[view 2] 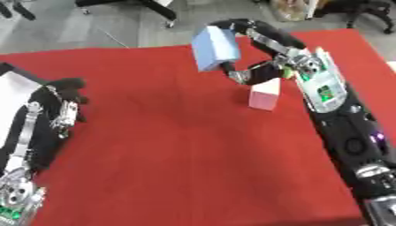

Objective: Pick up the objects with one hand, pass them to the other hand, and then place them into the box on the other side of the table.

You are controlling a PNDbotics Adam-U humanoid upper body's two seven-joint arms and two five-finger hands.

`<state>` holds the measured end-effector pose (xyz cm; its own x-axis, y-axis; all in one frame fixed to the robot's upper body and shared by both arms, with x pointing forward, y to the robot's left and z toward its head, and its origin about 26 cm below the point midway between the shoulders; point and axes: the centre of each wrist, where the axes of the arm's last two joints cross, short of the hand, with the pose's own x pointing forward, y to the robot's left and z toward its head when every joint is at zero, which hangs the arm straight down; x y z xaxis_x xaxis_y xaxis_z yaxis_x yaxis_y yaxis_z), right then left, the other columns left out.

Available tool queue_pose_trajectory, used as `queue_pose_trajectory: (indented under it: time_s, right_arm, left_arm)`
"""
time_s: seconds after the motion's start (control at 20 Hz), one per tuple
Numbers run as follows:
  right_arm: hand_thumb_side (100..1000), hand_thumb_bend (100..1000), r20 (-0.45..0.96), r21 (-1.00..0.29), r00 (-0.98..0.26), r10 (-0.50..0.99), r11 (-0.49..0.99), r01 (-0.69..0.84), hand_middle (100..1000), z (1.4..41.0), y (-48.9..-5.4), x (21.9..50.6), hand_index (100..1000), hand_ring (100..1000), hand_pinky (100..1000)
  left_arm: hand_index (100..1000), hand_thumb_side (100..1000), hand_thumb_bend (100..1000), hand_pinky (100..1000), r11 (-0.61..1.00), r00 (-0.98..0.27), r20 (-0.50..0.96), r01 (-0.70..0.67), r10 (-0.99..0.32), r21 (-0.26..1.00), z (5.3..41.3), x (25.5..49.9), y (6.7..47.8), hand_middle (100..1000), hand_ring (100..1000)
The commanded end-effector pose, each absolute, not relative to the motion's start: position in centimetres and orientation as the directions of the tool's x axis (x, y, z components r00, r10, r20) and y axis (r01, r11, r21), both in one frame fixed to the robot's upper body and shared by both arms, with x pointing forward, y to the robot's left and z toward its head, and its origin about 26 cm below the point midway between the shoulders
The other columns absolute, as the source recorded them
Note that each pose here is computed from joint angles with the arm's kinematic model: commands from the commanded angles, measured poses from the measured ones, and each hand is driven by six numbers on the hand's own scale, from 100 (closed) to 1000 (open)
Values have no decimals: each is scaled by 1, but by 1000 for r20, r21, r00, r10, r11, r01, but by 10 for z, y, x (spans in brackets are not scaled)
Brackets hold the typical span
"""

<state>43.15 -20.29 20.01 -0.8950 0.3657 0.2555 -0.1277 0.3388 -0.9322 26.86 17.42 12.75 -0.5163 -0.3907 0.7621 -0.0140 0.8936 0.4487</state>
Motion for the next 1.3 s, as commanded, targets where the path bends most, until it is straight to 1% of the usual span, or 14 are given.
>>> queue_pose_trajectory:
  time_s: [0.05,0.1,0.15,0.2,0.35,0.4,0.5,0.55,0.65,0.75,0.9,1.1,1.3]
  right_arm:
    - [100,100,171,-954,-931,324,290,-74,370,213,-176,429,323,799,915]
    - [100,100,153,-959,-939,309,274,-66,371,212,-166,428,325,797,912]
    - [100,100,138,-963,-945,297,261,-59,371,212,-158,427,325,797,911]
    - [100,100,126,-966,-950,285,252,-52,371,211,-152,426,327,796,908]
    - [100,100,102,-971,-960,261,235,-40,370,208,-137,424,327,795,908]
    - [100,100,98,-972,-962,256,232,-37,370,207,-135,423,327,795,907]
    - [100,100,92,-973,-964,250,229,-33,371,206,-131,422,328,795,906]
    - [100,100,89,-973,-964,249,229,-31,370,206,-130,422,328,794,906]
    - [100,100,86,-972,-965,248,232,-27,370,206,-128,422,328,794,907]
    - [100,100,85,-971,-966,243,236,-26,370,206,-127,421,328,794,906]
    - [100,100,81,-971,-968,237,237,-23,370,206,-124,419,329,793,904]
    - [100,100,76,-971,-970,230,236,-20,369,206,-121,418,329,792,902]
    - [100,100,71,-971,-974,217,237,-18,370,207,-117,417,330,791,901]
  left_arm:
    - [838,685,100,496,864,-590,695,-9,-411,503,139,269,182,767,710]
    - [850,659,100,509,850,-609,670,-12,-424,527,142,270,185,783,729]
    - [854,651,100,513,834,-628,644,-17,-438,551,145,272,188,788,736]
    - [866,614,100,535,818,-645,616,-23,-451,575,149,274,191,806,755]
    - [882,579,100,569,757,-681,528,-60,-508,650,163,280,200,826,779]
    - [888,570,116,583,734,-683,501,-76,-532,675,167,282,203,832,786]
    - [897,562,189,613,681,-674,452,-103,-584,725,174,284,206,838,795]
    - [905,575,244,621,652,-663,431,-114,-612,750,177,285,207,843,800]
    - [909,591,318,640,595,-628,397,-133,-669,793,182,287,208,847,806]
    - [910,597,374,656,545,-578,371,-156,-726,824,187,288,208,851,812]
    - [916,618,435,679,489,-520,343,-171,-782,855,192,290,206,861,820]
    - [927,653,471,705,419,-469,314,-136,-826,898,198,291,203,868,825]
    - [928,672,476,712,357,-411,300,-67,-861,932,203,292,198,869,824]
